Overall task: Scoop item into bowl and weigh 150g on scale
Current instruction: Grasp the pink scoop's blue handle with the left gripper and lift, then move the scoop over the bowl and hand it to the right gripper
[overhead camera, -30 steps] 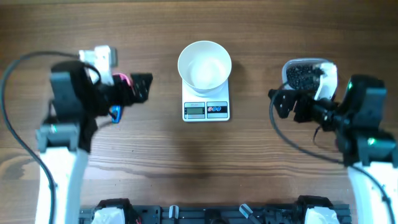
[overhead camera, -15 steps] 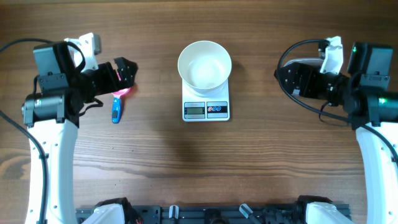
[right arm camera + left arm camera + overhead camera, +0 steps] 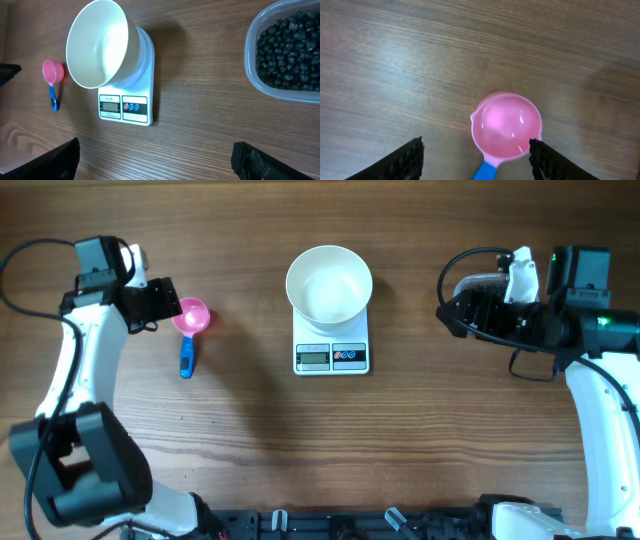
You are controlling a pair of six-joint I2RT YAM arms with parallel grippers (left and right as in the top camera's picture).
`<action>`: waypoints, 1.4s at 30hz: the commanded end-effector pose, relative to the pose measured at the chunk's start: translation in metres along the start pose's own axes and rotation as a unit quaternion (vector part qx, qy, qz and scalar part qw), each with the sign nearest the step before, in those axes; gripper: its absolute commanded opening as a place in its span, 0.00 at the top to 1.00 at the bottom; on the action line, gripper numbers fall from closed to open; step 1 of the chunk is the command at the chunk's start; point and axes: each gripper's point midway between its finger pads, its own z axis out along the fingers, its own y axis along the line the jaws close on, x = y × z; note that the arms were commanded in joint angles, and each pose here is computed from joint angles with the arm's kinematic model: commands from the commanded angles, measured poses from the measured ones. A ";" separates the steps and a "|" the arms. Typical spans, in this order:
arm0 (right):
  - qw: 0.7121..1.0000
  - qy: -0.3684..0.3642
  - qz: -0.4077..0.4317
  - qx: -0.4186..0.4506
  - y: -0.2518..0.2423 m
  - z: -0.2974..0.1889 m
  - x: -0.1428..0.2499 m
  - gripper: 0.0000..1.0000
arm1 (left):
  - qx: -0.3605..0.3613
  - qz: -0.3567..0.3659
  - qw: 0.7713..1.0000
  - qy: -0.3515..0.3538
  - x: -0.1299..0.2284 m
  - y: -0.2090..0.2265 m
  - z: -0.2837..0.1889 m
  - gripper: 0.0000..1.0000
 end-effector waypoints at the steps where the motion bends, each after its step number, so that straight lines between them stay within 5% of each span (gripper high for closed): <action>1: 1.000 -0.003 -0.015 0.007 0.000 -0.001 -0.005 0.00 | -0.002 0.010 1.000 0.016 0.002 0.006 0.027 0.31; 15: 1.000 -0.002 -0.013 0.020 -0.004 -0.001 -0.004 0.00 | 0.013 0.004 0.997 0.076 0.033 0.006 0.086 0.41; 19: 1.000 -0.003 -0.012 0.020 -0.004 -0.001 -0.005 0.00 | 0.018 0.007 0.997 0.074 0.032 0.002 0.088 0.55; 23: 1.000 -0.002 -0.008 0.020 -0.004 -0.001 -0.004 0.00 | 0.020 0.006 0.997 0.071 0.031 0.001 0.089 0.95; 31: 1.000 -0.005 0.000 0.015 -0.002 -0.001 -0.005 0.01 | 0.025 -0.116 0.993 -0.016 -0.025 -0.005 0.035 0.96; 34: 1.000 -0.011 -0.004 -0.004 0.004 -0.001 -0.009 0.00 | 0.047 -0.195 0.977 -0.073 -0.052 -0.013 -0.012 0.96; 37: 0.997 -0.026 -0.022 -0.075 0.030 -0.003 -0.018 0.00 | 0.148 -0.266 0.948 -0.096 -0.069 -0.045 -0.065 0.96; 42: 0.988 -0.057 -0.034 -0.141 0.075 0.000 -0.036 0.01 | 0.230 -0.459 0.857 -0.051 -0.068 -0.076 -0.109 0.96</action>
